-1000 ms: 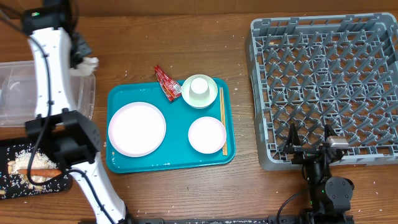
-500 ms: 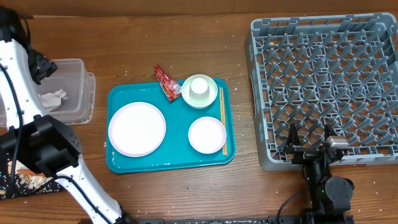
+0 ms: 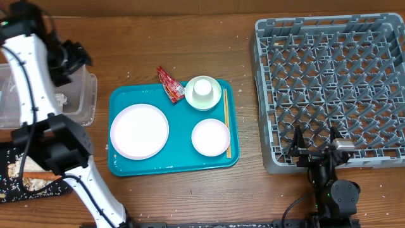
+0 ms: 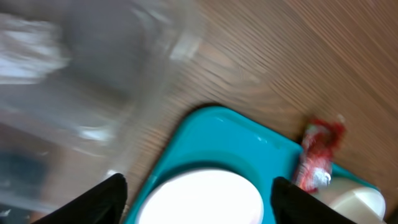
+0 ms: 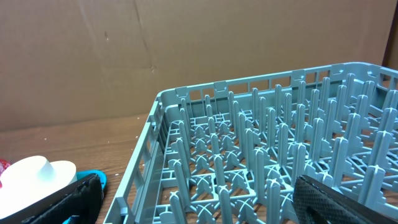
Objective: Sort waste into correct bins and load items into the dishwasher
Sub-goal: 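Move the left gripper back to the red snack wrapper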
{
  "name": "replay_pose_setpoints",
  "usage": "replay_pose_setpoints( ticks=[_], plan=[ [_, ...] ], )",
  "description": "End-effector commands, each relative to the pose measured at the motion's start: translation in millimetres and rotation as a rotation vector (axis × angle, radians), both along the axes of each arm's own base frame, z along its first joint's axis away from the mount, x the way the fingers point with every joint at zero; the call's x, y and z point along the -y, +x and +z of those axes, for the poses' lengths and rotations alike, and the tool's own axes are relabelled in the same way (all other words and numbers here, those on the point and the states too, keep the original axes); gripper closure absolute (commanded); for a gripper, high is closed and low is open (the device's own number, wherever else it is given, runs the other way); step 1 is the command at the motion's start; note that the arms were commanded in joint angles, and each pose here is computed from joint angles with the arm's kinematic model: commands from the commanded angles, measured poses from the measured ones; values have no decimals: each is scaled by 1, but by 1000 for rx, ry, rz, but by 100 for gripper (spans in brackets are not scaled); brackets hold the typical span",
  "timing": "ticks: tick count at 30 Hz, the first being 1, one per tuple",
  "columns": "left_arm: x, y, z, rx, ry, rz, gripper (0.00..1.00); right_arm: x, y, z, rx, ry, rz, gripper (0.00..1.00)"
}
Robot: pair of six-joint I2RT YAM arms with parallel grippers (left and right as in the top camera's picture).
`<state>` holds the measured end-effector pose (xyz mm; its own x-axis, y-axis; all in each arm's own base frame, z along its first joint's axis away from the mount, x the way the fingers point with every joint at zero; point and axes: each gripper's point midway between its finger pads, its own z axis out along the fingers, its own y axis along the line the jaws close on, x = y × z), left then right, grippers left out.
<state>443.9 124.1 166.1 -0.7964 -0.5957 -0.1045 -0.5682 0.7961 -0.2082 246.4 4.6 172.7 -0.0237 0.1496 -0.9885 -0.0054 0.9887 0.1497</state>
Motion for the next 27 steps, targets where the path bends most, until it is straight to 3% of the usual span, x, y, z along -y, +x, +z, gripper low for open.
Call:
replay_pose_setpoints(
  ticks=[1, 6, 15, 27],
  plan=[
    [59, 11, 15, 44, -52, -141, 34, 0, 0, -2, 3, -3, -1, 0],
    [113, 18, 11, 41, -55, -246, 36, 0, 0, -2, 3, -3, -1, 0],
    [177, 28, -26, -19, -27, -254, 36, 0, 0, -2, 3, -3, -1, 0],
    [220, 42, -101, -106, -41, -253, 38, 0, 0, -2, 2, -3, -1, 0]
  ],
)
